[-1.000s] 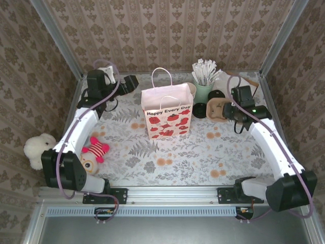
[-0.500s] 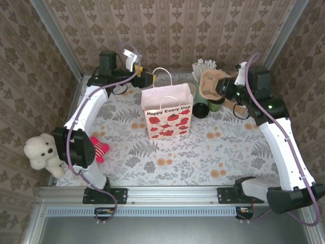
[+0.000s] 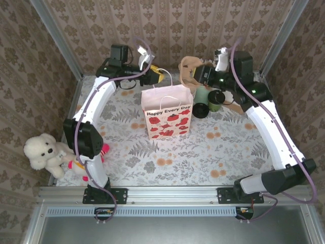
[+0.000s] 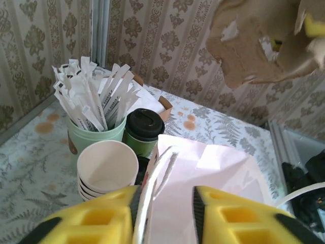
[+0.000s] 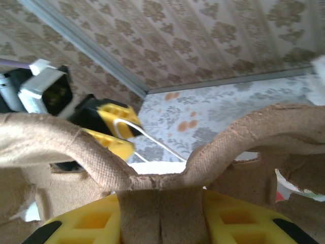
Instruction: Pack the takeout coffee
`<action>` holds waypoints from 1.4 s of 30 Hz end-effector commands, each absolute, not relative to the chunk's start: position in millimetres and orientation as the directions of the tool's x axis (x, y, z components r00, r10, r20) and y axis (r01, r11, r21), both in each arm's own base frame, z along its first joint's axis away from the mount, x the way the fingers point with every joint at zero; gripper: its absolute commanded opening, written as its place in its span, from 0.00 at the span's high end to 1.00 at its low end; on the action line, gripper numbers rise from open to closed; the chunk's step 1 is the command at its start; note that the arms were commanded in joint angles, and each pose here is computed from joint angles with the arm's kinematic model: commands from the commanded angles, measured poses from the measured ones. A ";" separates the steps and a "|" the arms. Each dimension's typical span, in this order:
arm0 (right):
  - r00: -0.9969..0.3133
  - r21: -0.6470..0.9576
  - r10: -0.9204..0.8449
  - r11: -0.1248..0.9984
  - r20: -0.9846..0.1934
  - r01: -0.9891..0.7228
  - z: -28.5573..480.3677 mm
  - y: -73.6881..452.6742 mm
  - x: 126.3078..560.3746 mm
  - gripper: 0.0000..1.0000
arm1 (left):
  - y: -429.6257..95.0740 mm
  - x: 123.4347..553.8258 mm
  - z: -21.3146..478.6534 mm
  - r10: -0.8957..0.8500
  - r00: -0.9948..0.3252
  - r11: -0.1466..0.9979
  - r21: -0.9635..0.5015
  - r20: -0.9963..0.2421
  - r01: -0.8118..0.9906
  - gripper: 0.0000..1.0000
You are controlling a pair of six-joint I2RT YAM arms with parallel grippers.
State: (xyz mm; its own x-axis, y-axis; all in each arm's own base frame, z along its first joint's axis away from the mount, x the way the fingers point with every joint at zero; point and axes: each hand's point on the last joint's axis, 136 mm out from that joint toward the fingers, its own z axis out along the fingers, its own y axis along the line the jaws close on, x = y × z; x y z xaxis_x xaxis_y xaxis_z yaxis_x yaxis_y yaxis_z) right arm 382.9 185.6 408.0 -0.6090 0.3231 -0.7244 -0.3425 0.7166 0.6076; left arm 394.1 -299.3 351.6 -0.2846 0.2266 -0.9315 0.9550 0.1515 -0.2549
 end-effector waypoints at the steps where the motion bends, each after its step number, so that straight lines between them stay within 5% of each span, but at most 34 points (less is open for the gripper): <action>1: -0.638 0.671 0.321 0.602 -0.700 -0.434 428.5 217.6 382.4 0.67 | -300.9 406.8 367.7 0.185 -0.265 0.174 -0.234 -0.946 0.957 0.78; 10: -0.763 0.785 0.281 0.438 -0.582 -0.437 413.7 270.0 383.4 0.67 | -308.5 416.7 350.8 0.176 -0.466 0.283 -0.409 -0.867 0.868 0.85; 19: -0.854 0.837 0.240 0.436 -0.461 -0.329 366.9 284.7 384.4 0.66 | -310.4 430.7 343.1 0.121 -0.578 0.339 -0.514 -0.807 0.788 0.85; 30: -0.923 0.812 0.206 0.560 -0.326 -0.162 315.3 278.2 366.1 0.65 | -311.7 437.6 353.2 0.044 -0.629 0.352 -0.577 -0.776 0.737 0.97; 42: -0.898 0.587 0.213 0.807 -0.385 -0.060 278.9 257.1 368.7 0.61 | -314.8 431.8 359.9 0.020 -0.670 0.328 -0.629 -0.742 0.705 0.99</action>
State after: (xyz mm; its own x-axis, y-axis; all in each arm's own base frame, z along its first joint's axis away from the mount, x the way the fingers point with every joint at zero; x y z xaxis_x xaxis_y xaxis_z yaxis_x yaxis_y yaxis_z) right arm 367.4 272.1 286.2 -0.9120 0.2142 -0.3498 -0.0933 0.7221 0.6854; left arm 440.0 -312.2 347.7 -0.6619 0.0331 -0.7489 0.7061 0.3628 -0.6081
